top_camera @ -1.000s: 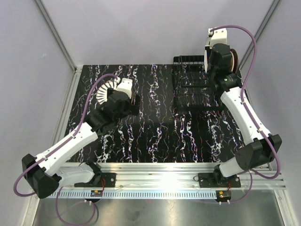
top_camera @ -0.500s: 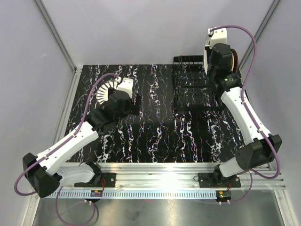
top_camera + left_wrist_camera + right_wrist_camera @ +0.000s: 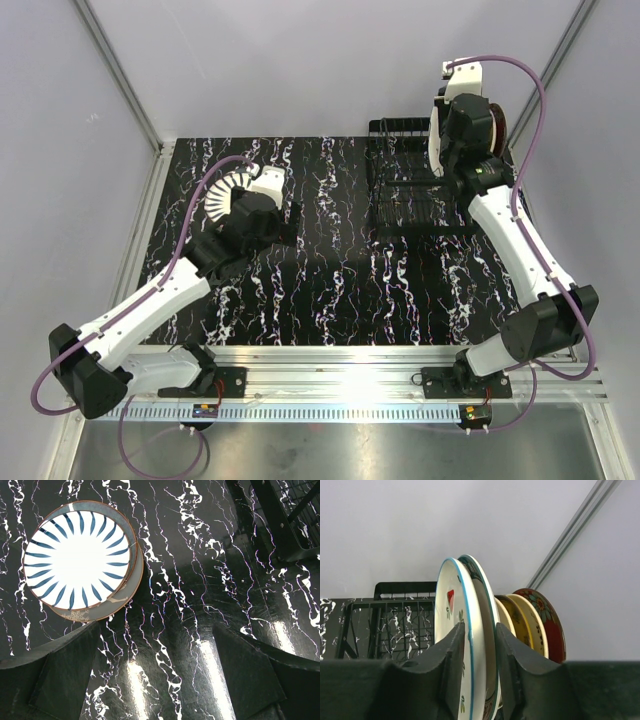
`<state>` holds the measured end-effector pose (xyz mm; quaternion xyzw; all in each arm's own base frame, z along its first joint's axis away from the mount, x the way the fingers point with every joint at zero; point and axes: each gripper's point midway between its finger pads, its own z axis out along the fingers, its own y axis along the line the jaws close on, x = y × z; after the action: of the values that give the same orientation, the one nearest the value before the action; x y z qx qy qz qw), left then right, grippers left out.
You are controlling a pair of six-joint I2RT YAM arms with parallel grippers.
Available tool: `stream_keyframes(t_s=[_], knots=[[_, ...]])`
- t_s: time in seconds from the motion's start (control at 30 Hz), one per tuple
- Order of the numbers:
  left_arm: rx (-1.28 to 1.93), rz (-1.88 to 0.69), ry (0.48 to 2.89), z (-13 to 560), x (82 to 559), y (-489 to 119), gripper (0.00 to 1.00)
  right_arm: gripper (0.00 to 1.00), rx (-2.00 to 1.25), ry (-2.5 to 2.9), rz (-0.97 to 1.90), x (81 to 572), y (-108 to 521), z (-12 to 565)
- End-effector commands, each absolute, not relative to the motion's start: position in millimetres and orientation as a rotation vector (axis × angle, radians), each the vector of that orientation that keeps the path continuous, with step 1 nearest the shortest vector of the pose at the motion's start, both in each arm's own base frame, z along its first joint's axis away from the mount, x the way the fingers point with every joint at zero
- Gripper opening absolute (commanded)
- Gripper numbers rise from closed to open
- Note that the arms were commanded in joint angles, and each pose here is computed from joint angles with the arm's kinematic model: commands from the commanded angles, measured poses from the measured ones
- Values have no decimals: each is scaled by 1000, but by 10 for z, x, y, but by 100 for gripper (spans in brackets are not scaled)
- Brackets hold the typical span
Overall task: Load the plates into the dish rack
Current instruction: Insert the plate into the dish rack
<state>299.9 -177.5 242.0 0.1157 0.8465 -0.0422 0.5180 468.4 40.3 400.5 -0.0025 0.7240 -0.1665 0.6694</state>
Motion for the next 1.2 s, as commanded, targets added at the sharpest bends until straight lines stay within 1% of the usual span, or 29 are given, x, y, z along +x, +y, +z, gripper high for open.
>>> stream_keyframes(t_s=[0.0,0.17,0.47,0.57,1.03,1.17], knots=[[265,-144,1980,2643,3061,-1850,99,38,-82,1844,-397,4690,428,3287],[267,-146,1981,2638,3064,-1858,99,44,-88,1847,-386,4678,442,3319],[272,-147,1983,2638,3060,-1861,99,55,-63,1808,-383,4624,410,3613],[275,-152,1984,2638,3059,-1871,99,57,-54,1785,-363,4614,423,3751],[297,-156,1991,2627,3056,-1896,99,59,-32,1713,-306,4430,419,4277],[311,-155,2003,2601,3054,-1910,99,59,-27,1703,-294,4372,418,4339]])
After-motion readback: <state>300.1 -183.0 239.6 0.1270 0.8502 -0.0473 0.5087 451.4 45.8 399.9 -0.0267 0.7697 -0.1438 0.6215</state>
